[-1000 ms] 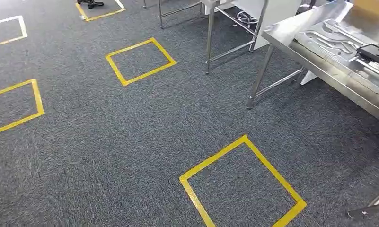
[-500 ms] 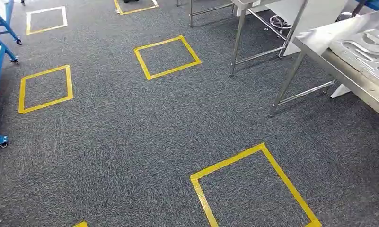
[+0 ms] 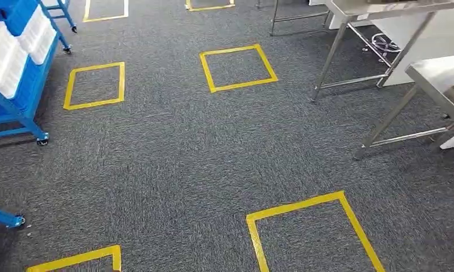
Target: Take the parts from the cabinet and place them on the table.
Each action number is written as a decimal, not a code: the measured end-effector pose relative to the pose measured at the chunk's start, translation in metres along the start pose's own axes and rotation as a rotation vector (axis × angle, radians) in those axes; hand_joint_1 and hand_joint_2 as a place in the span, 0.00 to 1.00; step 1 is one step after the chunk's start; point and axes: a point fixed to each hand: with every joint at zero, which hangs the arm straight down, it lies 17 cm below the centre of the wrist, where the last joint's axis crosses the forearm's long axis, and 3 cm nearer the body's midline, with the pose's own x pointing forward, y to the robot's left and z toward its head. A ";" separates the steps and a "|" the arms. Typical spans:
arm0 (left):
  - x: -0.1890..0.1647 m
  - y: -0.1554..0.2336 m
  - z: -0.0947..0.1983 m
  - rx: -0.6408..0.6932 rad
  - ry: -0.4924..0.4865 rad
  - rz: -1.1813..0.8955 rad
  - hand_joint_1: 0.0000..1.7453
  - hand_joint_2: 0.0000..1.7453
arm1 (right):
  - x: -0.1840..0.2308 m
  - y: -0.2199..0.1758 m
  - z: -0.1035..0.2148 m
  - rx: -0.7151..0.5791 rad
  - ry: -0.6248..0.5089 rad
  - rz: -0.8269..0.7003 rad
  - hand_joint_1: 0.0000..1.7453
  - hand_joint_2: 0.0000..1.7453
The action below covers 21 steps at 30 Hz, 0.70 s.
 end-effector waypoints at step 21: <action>-0.003 -0.007 0.002 -0.009 0.009 0.028 0.00 0.00 | 0.013 -0.006 -0.003 -0.020 -0.016 -0.013 0.00 0.00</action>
